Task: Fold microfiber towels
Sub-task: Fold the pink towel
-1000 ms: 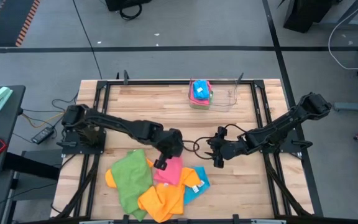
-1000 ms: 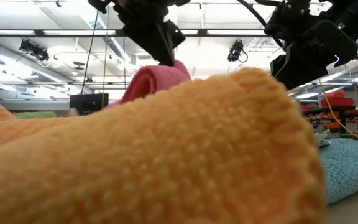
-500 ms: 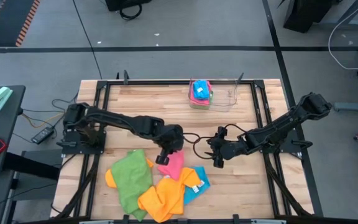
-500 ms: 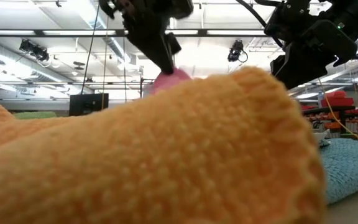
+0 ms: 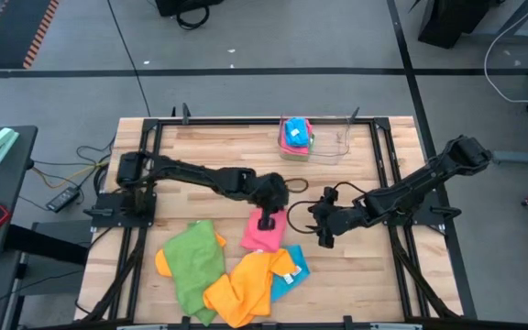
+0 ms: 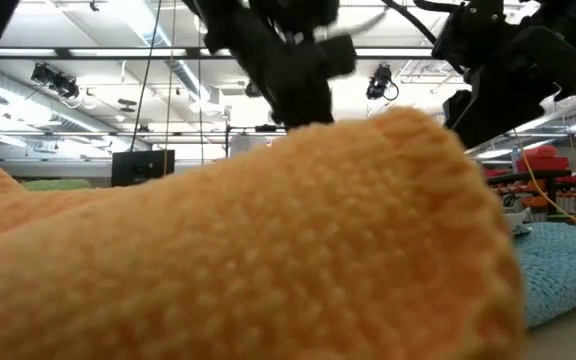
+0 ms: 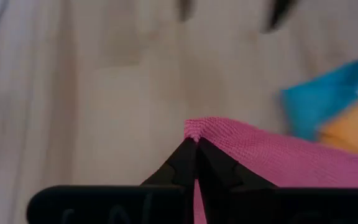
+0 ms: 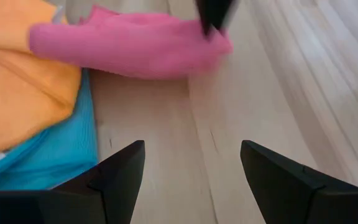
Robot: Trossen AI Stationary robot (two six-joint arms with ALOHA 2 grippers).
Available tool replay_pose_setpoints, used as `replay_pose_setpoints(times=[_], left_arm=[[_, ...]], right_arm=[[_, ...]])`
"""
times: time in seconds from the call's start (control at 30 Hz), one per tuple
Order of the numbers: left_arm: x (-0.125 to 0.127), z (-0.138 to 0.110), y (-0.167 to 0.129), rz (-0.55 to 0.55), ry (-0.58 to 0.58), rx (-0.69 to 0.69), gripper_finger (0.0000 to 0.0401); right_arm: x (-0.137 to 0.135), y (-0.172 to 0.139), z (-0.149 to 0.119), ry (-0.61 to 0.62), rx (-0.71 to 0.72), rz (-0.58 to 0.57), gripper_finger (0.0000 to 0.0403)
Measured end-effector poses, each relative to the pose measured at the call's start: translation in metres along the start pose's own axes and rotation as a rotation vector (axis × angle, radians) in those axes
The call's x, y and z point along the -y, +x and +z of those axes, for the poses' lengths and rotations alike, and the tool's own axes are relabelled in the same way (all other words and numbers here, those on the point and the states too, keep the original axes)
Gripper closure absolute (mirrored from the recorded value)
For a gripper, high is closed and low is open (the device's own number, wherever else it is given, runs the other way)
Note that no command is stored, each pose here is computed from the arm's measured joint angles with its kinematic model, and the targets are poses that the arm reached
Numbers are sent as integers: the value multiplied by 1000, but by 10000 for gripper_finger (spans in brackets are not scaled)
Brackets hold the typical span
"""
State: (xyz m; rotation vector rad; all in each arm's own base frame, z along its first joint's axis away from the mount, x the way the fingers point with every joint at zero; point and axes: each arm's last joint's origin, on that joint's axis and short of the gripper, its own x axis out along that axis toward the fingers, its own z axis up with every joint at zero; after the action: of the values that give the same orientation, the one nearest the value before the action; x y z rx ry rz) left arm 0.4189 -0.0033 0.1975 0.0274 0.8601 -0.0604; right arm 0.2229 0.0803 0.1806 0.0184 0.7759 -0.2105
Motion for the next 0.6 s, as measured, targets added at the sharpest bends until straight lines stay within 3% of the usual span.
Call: replay_pose_setpoints(times=[0.17,0.4,0.6], left_arm=[[-26,-3,23,115,-94,60,375],[-63,-3,21,200,-185,110,392],[-74,-7,19,219,-207,89,338]], right_arm=[[5,-12,2,41,18,-6,128],[7,-16,1,43,25,-39,128],[8,-16,0,56,24,-61,128]])
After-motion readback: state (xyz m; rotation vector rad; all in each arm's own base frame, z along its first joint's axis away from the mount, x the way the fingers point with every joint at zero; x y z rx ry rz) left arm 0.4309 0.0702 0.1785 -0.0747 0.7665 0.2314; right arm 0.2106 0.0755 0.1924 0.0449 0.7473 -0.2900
